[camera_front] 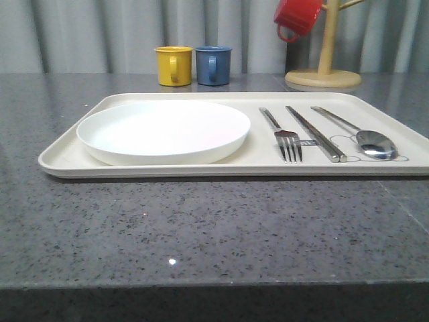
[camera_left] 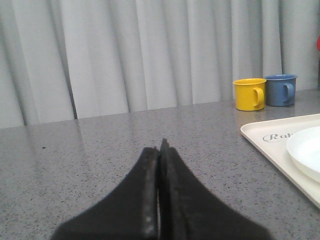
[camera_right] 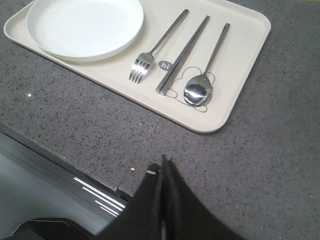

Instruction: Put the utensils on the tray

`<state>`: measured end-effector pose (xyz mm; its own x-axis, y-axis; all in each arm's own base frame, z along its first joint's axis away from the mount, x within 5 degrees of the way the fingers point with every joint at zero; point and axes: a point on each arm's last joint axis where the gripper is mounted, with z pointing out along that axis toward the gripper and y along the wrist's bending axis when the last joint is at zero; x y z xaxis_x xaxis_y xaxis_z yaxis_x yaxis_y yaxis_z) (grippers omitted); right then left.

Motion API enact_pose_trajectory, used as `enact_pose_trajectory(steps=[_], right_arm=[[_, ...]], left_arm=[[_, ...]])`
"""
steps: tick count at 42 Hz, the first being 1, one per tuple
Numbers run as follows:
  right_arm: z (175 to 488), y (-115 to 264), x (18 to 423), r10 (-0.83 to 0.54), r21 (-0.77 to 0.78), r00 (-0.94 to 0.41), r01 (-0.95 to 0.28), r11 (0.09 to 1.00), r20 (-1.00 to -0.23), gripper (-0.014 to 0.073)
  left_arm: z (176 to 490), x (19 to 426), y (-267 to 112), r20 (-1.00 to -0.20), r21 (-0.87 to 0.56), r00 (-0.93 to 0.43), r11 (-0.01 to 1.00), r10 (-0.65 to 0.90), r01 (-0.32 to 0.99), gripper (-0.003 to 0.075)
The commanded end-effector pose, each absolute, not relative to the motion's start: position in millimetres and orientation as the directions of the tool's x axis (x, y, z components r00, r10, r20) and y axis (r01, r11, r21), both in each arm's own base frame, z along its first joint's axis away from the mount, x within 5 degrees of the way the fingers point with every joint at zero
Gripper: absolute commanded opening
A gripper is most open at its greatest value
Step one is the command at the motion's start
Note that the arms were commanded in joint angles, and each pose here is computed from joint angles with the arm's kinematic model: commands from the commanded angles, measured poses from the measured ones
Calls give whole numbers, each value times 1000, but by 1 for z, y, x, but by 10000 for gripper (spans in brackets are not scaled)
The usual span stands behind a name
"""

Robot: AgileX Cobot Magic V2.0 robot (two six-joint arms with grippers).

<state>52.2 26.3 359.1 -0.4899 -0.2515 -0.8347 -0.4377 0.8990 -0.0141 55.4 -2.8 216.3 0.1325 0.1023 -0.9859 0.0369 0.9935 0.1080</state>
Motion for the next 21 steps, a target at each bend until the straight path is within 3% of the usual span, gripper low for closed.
enact_pose_trajectory(steps=[1, 14, 21], right_arm=[[371, 28, 55, -218, -13, -424, -435, 900, -879, -112], [371, 26, 51, -212, -15, -412, -432, 902, -886, -112], [357, 20, 44, -182, -15, -423, -369, 929, -887, -112]], left_arm=[[221, 53, -2, -971, 84, 227, 996, 76, 24, -20], [221, 53, -2, -971, 84, 227, 996, 76, 24, -20], [221, 53, -2, -971, 84, 225, 996, 77, 24, -20]])
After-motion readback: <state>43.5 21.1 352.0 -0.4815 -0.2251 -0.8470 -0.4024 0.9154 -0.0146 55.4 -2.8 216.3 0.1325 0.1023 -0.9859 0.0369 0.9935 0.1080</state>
